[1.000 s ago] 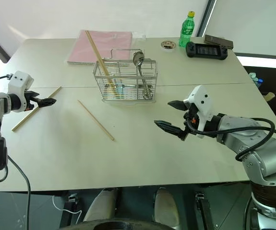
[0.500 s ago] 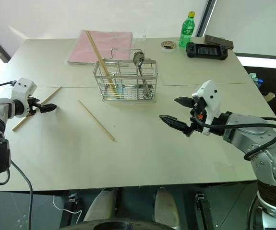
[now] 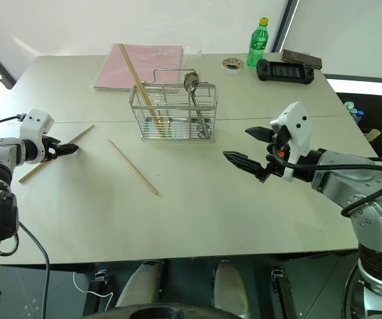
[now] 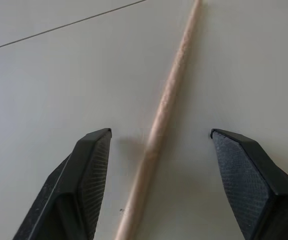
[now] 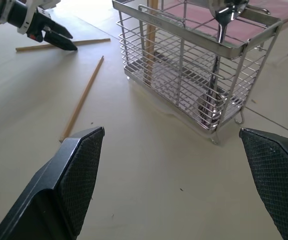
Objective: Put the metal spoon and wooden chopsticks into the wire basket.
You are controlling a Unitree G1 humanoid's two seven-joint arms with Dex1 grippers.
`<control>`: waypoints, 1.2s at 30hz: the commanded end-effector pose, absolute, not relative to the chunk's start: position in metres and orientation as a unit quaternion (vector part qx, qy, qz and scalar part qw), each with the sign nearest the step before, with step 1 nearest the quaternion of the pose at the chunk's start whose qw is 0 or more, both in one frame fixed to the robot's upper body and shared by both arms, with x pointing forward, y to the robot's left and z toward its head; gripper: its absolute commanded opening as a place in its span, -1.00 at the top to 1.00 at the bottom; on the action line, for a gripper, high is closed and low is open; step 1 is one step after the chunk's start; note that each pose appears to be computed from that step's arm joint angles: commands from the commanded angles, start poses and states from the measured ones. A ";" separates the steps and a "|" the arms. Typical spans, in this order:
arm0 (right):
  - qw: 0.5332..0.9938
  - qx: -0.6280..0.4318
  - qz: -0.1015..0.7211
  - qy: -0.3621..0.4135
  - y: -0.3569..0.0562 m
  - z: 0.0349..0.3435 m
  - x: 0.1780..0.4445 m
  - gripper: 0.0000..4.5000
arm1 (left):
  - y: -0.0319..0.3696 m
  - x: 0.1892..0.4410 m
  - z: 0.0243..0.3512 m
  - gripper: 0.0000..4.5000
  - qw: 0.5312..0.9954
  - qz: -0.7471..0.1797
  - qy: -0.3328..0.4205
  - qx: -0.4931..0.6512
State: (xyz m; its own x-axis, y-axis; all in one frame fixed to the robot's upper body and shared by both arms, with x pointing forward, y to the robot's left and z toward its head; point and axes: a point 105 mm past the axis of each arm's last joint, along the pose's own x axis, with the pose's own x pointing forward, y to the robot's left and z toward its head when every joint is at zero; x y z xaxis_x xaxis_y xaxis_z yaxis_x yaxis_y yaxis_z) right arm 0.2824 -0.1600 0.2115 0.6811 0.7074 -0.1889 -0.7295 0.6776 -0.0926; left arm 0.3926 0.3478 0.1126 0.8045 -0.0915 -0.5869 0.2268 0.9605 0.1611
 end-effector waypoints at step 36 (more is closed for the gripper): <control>0.883 -0.094 0.454 0.070 -0.149 0.212 0.261 -1.00 | 0.337 0.412 0.175 0.99 0.977 -0.093 0.190 0.012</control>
State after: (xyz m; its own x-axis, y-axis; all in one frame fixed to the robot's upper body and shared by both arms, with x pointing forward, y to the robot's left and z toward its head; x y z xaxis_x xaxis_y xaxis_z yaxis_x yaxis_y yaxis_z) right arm 0.2688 -0.1555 0.2023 0.6062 0.7593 -0.2367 -0.7897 0.6100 -0.0653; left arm 0.4069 0.3319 0.1439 0.8648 -0.1854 -0.4666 0.2033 0.9790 -0.0123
